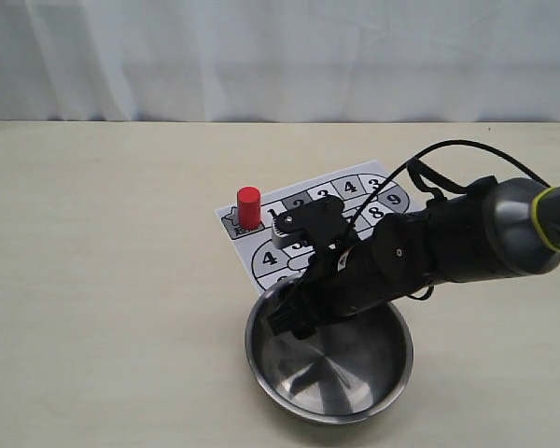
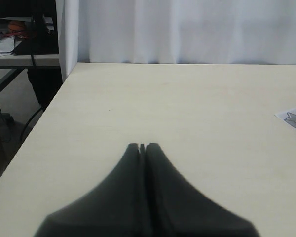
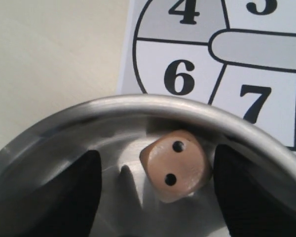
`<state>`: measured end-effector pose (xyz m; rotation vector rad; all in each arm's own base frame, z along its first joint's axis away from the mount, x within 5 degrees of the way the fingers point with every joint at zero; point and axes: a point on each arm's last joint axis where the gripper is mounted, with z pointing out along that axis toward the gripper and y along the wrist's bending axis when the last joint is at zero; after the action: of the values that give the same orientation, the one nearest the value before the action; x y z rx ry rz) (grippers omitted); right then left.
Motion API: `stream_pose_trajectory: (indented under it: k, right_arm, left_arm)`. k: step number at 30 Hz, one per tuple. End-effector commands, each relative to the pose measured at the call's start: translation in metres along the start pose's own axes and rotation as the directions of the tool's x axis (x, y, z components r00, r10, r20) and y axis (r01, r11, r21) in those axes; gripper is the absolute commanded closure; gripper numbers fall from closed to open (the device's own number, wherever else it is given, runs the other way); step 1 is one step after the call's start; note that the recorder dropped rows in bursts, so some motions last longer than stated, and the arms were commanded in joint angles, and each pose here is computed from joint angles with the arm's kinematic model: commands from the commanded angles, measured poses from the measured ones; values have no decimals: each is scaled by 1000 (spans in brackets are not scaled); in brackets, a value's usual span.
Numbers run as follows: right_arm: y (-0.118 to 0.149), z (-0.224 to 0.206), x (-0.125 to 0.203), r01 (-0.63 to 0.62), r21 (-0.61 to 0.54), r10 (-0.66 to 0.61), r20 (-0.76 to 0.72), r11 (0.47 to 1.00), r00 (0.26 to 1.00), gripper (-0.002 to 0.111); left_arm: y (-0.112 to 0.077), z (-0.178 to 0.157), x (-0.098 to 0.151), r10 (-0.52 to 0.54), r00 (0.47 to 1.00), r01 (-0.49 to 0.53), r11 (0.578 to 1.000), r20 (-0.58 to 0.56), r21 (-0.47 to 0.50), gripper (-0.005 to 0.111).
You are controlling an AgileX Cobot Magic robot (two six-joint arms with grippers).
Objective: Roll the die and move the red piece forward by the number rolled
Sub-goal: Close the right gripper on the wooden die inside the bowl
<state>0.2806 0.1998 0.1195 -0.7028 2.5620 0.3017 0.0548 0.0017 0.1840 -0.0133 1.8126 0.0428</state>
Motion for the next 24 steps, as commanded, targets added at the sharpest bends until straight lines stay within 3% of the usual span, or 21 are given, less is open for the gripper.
stream_pose_trajectory:
  k: [1,24]
  right_arm:
    - [1,0,-1,14,-3,-14,-5,1000,1000,46]
    - [-1,14,9,44,0,-43,-55,999,998,46]
  left_arm:
    - [0,0,-1,1,1000,-1,1000,9,0,107]
    - [0,0,-1,1,1000,-1,1000,9,0,107]
